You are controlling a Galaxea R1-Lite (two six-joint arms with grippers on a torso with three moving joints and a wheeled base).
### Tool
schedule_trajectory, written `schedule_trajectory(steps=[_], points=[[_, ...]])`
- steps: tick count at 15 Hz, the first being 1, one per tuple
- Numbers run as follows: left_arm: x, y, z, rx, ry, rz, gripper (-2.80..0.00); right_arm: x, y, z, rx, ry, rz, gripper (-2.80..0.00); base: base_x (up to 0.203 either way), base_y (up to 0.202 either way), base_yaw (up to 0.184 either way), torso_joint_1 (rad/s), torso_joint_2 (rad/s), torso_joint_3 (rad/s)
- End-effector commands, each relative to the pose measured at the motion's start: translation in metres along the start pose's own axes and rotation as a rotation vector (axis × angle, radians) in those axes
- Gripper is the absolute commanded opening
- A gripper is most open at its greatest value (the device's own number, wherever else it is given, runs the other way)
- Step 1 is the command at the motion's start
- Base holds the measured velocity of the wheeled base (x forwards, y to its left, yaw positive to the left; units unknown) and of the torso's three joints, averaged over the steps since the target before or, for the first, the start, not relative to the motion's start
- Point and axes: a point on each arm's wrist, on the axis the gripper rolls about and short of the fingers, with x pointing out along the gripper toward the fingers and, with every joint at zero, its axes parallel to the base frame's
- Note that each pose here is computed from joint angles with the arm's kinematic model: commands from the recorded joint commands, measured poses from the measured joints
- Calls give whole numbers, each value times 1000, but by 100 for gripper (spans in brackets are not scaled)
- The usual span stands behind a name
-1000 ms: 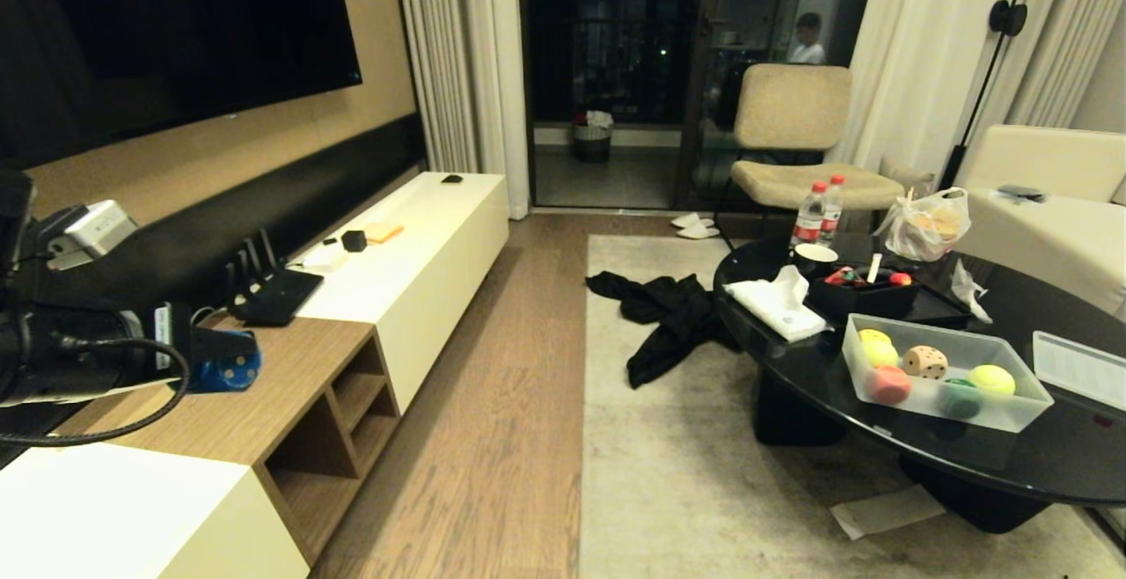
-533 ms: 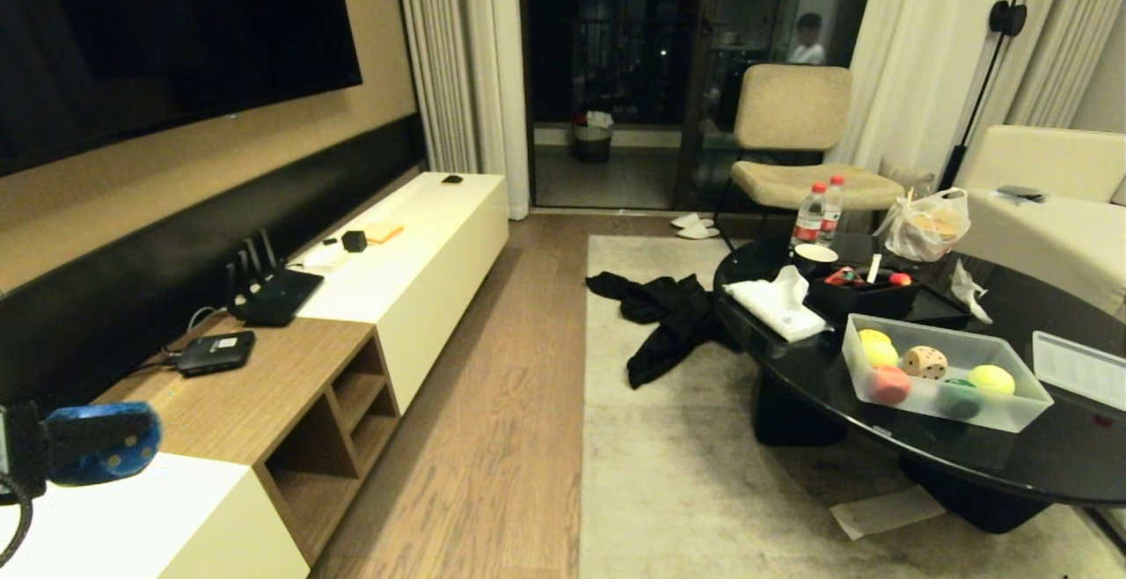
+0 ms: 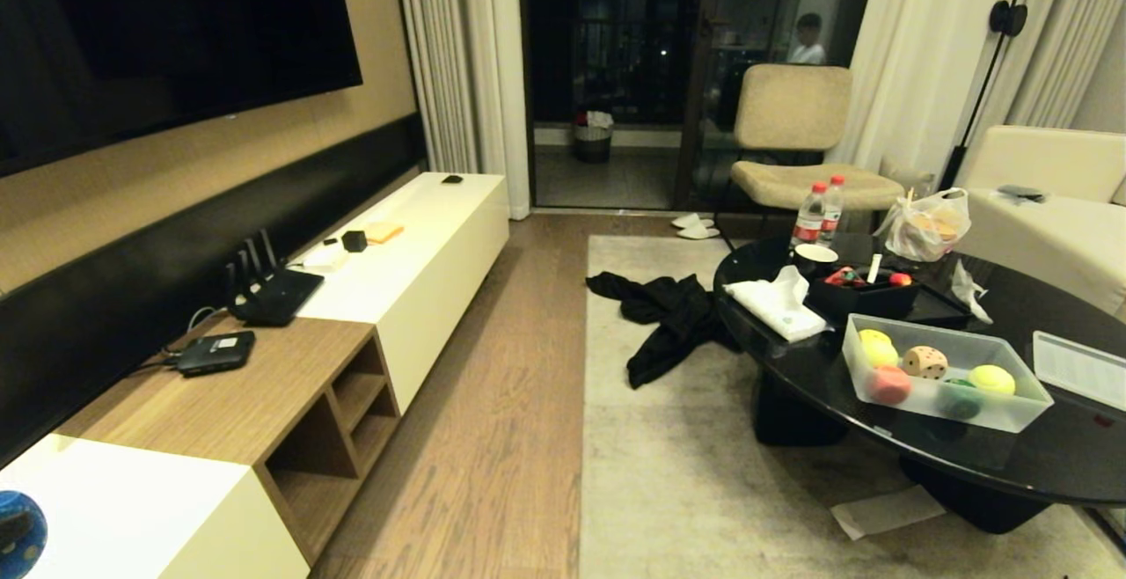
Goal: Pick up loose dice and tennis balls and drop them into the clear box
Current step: Put the toys in the box
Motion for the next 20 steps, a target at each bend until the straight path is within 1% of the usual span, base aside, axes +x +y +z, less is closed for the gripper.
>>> schedule_trajectory(steps=[1, 2, 4, 5, 8, 9, 12, 14, 15, 16, 18, 20], points=[[-17, 7, -29, -3, -75, -7, -280, 0, 0, 0, 0, 1, 0, -280, 0, 0, 0, 0, 0, 0], [-19, 9, -36, 1, -89, -2, -280, 0, 0, 0, 0, 2, 0, -280, 0, 0, 0, 0, 0, 0], [-24, 11, -42, 15, -120, -1, -280, 0, 0, 0, 0, 2, 0, -280, 0, 0, 0, 0, 0, 0], [-26, 12, -45, 34, -137, -2, -280, 0, 0, 0, 0, 3, 0, -280, 0, 0, 0, 0, 0, 0], [-31, 15, -60, 120, -177, 6, -280, 0, 0, 0, 0, 2, -1, -280, 0, 0, 0, 0, 0, 0], [-28, 16, -65, 127, -169, 9, -280, 0, 0, 0, 0, 1, 0, -280, 0, 0, 0, 0, 0, 0], [-23, 16, -67, 122, -216, 15, -280, 0, 0, 0, 0, 2, 0, -280, 0, 0, 0, 0, 0, 0], [-17, 18, -73, 138, -226, 38, -280, 0, 0, 0, 0, 3, 0, -280, 0, 0, 0, 0, 0, 0], [-15, 19, -75, 152, -221, 63, -280, 0, 0, 0, 0, 3, 0, -280, 0, 0, 0, 0, 0, 0], [-14, 19, -77, 154, -214, 67, -280, 0, 0, 0, 0, 2, 0, -280, 0, 0, 0, 0, 0, 0], [-14, 19, -77, 155, -213, 77, -280, 0, 0, 0, 0, 1, 0, -280, 0, 0, 0, 0, 0, 0], [-13, 19, -80, 143, -207, 115, -280, 0, 0, 0, 0, 1, 0, -280, 0, 0, 0, 0, 0, 0]])
